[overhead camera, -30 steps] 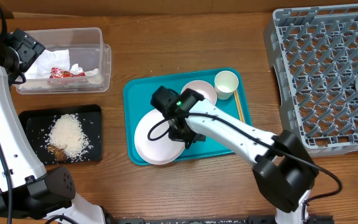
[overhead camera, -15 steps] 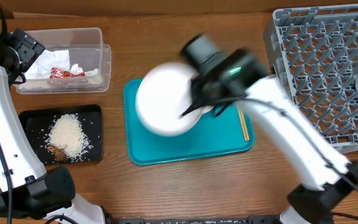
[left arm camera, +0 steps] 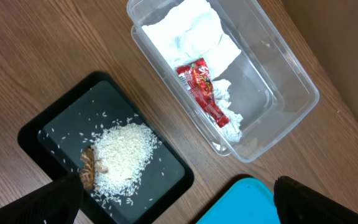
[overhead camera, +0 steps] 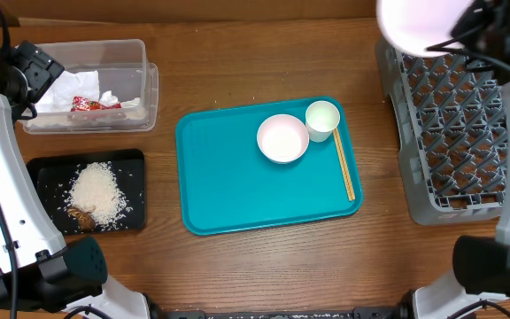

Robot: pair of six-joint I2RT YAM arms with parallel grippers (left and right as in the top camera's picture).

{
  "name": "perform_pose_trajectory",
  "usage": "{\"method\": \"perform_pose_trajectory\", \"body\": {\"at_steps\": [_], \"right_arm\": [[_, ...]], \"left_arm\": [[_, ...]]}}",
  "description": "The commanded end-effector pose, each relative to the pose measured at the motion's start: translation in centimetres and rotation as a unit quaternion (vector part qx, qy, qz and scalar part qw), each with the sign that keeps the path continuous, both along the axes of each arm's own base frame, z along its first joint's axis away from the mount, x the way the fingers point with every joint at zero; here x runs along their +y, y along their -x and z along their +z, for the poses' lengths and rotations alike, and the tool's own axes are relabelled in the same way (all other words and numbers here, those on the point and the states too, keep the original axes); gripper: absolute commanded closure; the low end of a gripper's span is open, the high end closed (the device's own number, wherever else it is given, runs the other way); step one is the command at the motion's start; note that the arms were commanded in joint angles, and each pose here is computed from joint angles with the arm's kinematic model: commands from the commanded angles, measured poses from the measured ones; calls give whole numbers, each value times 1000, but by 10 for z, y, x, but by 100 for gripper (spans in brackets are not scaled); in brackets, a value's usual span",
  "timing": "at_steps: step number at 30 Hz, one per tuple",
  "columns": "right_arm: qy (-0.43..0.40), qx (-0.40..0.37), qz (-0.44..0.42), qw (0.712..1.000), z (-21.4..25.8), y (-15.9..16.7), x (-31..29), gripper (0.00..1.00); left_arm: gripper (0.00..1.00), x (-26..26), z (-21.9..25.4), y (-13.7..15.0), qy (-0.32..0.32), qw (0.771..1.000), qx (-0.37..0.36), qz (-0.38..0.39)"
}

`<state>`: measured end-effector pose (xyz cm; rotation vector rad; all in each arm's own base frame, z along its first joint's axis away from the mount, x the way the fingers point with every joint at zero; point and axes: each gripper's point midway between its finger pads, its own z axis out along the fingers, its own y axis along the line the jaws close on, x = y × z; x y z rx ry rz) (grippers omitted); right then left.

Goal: Sort waste into correct bins and load items into the dishwasher
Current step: 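Lift the white plate right and stand it upright in the rack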

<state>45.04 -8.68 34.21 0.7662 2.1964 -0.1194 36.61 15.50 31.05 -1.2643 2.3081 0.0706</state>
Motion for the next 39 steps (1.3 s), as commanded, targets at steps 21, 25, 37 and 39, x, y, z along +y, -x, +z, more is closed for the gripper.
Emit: {"method": "perform_pose_trajectory", "body": {"at_steps": [21, 25, 37, 39], "right_arm": [[256, 159, -82, 950, -129, -78, -66, 96], [247, 162, -55, 954, -135, -83, -47, 96], [223, 104, -38, 968, -90, -71, 14, 0], [204, 77, -41, 975, -70, -64, 23, 0]], "left_arm": [[0, 0, -3, -2, -8, 1000, 7, -9], [0, 0, -3, -2, -8, 1000, 7, -9], [0, 0, -3, -2, -8, 1000, 7, -9], [0, 0, -3, -2, -8, 1000, 7, -9]]}}
